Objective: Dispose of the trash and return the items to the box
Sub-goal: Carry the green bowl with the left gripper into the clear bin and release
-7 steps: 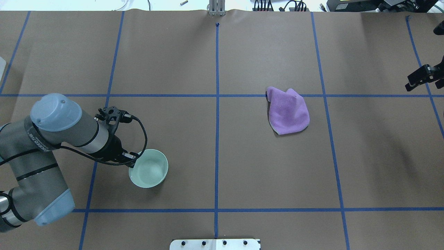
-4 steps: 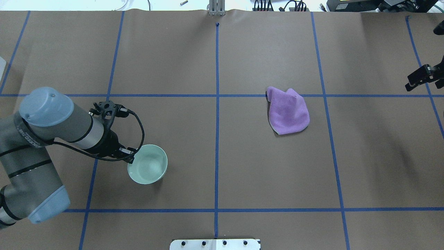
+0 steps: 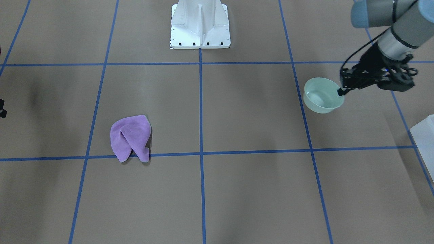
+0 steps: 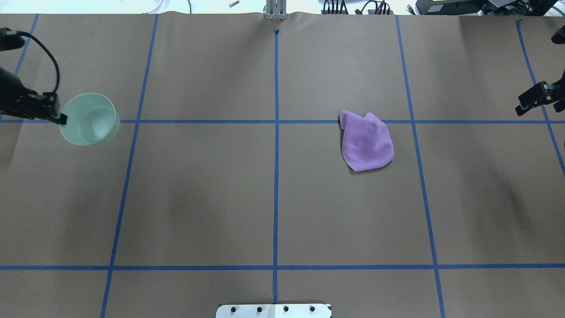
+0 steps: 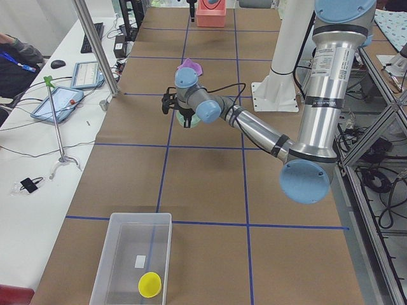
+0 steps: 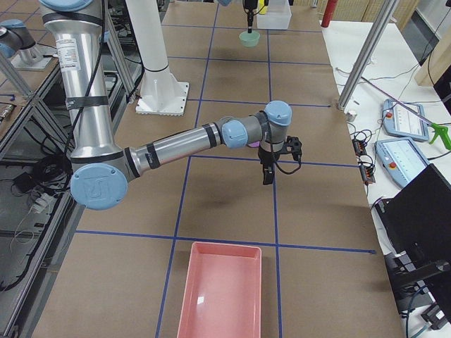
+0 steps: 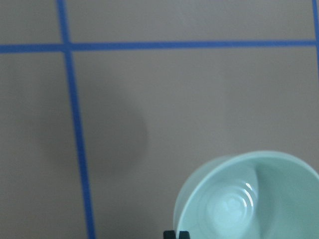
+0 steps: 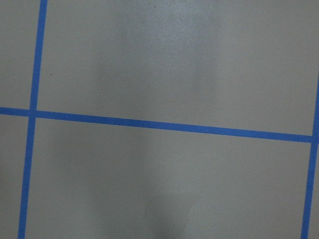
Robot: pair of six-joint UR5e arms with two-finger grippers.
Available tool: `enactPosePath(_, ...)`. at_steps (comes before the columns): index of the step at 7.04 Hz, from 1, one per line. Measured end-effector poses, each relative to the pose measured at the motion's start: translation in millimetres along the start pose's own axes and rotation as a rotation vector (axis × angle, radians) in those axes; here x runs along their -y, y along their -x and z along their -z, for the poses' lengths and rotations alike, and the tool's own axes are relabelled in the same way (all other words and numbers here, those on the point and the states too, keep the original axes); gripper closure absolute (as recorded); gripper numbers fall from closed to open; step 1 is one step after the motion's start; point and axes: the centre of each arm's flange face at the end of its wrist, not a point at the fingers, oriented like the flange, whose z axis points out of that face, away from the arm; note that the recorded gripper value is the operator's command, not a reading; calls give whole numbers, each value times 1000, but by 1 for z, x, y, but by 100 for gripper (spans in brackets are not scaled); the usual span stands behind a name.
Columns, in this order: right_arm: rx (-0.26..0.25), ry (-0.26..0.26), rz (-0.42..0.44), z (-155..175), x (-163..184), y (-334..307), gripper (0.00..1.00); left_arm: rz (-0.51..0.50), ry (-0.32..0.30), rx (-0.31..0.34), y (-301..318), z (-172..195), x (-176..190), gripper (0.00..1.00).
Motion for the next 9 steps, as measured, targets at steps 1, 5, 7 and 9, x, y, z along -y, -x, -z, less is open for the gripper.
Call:
enactPosePath(1,0,0,0,0,0,0,0,23,-21,46,70,16,32,100)
enactPosePath(5,1,-2,2,1,0,1,0,-17,16,154,321,41,139,100)
enactPosePath(7,0,-4,3,1,0,1,0,-43,49,160,390,23,152,100)
enactPosePath(9,-5,-10,5,3,3,3,0,-44,54,165,439,-10,153,100)
